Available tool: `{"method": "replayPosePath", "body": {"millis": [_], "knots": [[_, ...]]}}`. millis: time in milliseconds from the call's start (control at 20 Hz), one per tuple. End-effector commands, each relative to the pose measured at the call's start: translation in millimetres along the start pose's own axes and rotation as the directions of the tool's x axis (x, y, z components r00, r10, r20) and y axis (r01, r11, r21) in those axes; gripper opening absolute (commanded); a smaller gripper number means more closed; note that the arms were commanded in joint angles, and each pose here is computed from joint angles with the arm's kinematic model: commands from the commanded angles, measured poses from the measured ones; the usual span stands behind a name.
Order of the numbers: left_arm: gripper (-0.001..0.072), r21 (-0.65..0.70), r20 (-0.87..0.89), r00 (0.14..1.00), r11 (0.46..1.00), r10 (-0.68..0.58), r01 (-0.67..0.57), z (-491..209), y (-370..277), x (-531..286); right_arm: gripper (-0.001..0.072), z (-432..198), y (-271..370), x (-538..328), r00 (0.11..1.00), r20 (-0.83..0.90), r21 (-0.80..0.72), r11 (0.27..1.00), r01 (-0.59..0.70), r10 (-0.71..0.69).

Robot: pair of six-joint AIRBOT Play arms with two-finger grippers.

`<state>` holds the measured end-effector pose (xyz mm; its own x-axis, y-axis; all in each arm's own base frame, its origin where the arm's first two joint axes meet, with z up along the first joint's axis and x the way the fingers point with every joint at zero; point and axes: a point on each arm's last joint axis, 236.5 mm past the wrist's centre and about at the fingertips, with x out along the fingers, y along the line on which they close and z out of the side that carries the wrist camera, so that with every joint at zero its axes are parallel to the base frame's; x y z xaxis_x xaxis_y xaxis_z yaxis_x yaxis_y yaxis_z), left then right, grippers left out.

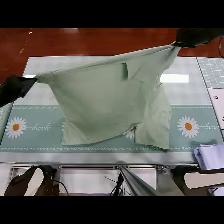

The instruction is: Fold the shirts.

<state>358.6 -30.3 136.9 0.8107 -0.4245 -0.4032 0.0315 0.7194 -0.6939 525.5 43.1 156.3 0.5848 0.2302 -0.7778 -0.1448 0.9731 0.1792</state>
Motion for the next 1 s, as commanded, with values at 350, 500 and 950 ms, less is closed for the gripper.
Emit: {"method": "replayPosePath", "body": {"millis": [350, 500, 950], "knots": [[0.0029, -0.071, -0.260, 0.964, 0.994, 0.057, -0.078, -90, 63, 130, 0.0027, -71, -46, 116, 0.960, -0.272, 0.106, 0.990, 0.092, -0.060], [0.0032, -0.116, -0.324, 0.946, 0.992, 0.019, -0.059, -104, 61, 130, 0.0028, -97, -47, 125, 0.928, -0.370, 0.122, 0.988, 0.098, -0.047], [0.0324, -0.181, -0.689, 0.725, 0.967, 0.005, -0.179, -92, 91, -5, 0.0453, -85, -65, 3, 0.925, -0.357, -0.040, 0.991, 0.127, -0.133]]}}
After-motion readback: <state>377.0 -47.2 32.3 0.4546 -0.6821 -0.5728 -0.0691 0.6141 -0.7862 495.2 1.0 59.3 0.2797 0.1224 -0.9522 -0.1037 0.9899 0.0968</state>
